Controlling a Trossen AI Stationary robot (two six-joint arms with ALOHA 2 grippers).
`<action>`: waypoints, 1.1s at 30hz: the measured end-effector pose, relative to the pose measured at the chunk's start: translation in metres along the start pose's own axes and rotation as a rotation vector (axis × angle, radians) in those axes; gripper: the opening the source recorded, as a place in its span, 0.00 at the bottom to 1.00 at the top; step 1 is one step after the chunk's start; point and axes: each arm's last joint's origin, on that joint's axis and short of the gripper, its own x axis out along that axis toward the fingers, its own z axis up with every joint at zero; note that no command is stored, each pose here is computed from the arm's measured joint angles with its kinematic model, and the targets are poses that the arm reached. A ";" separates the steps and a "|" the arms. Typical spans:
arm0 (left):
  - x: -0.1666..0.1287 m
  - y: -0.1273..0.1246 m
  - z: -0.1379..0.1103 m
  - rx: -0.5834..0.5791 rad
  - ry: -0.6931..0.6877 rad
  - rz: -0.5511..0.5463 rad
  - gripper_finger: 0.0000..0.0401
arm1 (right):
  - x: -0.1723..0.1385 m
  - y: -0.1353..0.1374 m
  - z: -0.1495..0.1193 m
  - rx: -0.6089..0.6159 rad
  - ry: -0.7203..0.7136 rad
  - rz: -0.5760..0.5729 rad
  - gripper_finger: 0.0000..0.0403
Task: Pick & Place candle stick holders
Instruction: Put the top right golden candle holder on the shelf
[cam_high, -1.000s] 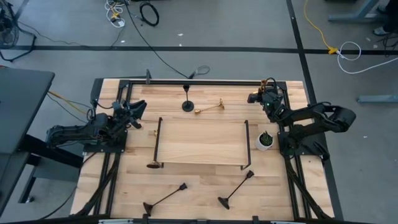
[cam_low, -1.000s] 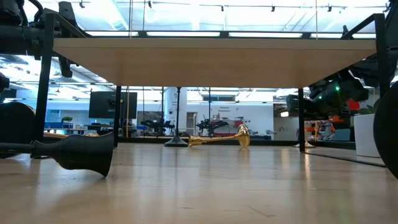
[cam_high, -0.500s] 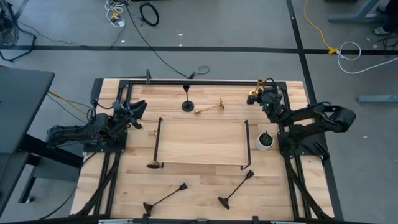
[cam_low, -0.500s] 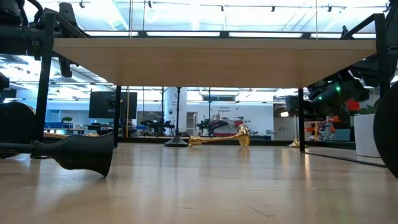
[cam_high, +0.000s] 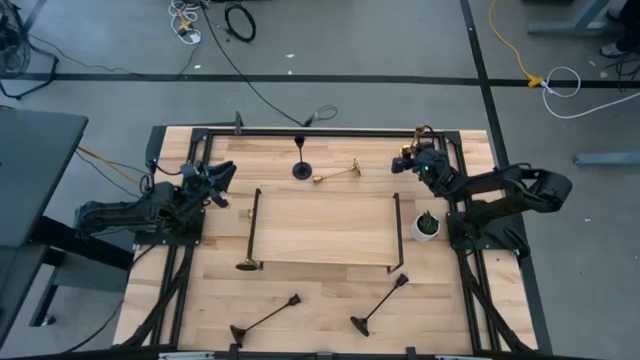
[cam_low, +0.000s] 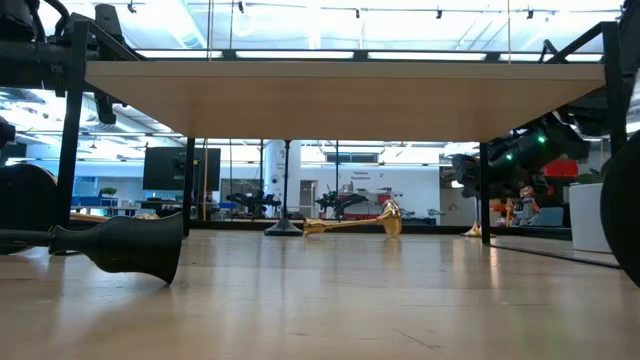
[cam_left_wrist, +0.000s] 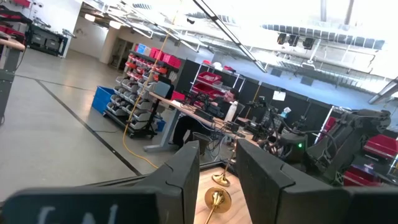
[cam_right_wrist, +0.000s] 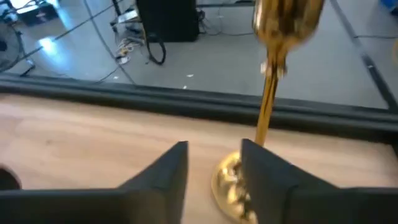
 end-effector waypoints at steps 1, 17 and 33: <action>0.000 0.000 0.000 0.000 0.000 0.000 0.27 | 0.002 0.002 0.003 -0.002 -0.001 -0.012 0.46; 0.000 0.000 -0.001 0.009 0.011 0.003 0.27 | 0.014 0.009 0.031 0.038 0.044 -0.263 0.59; 0.000 0.000 -0.001 0.011 0.011 0.002 0.27 | 0.038 0.014 0.047 0.079 0.074 -0.250 0.46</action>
